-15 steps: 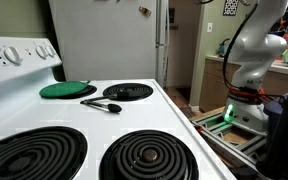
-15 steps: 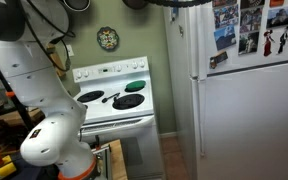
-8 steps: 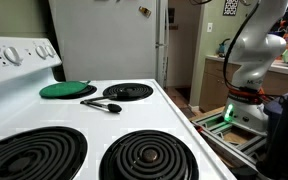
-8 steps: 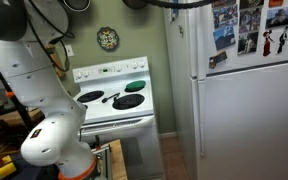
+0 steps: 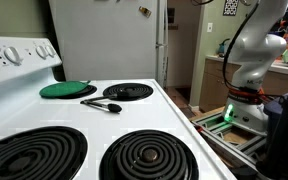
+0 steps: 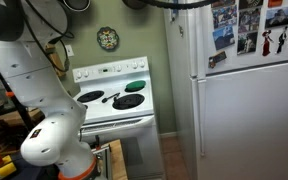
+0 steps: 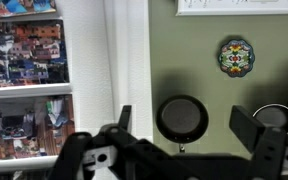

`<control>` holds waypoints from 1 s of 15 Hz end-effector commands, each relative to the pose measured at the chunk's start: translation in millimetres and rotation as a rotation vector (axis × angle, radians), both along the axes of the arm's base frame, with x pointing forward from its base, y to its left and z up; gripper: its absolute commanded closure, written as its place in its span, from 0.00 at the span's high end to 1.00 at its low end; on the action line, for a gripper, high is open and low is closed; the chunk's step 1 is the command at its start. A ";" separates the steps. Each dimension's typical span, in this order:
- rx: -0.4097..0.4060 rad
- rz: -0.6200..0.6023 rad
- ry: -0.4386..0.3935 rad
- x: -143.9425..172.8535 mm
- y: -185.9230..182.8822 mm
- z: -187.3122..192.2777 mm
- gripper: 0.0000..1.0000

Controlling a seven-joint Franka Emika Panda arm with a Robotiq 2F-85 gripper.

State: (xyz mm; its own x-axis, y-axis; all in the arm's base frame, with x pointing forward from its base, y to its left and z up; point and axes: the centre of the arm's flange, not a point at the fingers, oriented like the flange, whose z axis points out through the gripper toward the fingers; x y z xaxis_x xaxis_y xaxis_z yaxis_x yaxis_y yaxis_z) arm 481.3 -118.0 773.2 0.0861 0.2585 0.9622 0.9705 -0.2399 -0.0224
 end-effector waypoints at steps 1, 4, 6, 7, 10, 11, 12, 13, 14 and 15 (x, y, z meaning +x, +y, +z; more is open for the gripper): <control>-0.048 -0.046 0.029 -13.4 -32.4 -2.8 1.00; -0.144 -0.187 0.054 -36.7 -75.4 2.1 1.00; -0.207 -0.268 0.081 -55.7 -103.7 5.9 1.00; -0.241 -0.311 0.082 -68.1 -116.6 9.7 1.00; -0.337 -0.430 0.123 -96.5 -147.1 18.0 1.00; -0.369 -0.462 0.150 -105.1 -154.9 19.7 1.00; -0.412 -0.475 0.185 -112.6 -163.2 22.0 1.00; -0.438 -0.486 0.214 -119.9 -170.0 23.1 1.00; -0.450 -0.500 0.230 -125.1 -176.0 24.3 1.00; -0.463 -0.513 0.246 -130.1 -181.0 25.0 1.00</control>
State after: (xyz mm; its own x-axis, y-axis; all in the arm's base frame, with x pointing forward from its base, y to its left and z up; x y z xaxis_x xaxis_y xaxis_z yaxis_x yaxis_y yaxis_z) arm 365.8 -286.9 794.8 0.4305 0.4923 0.7565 0.7398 -0.6726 0.0166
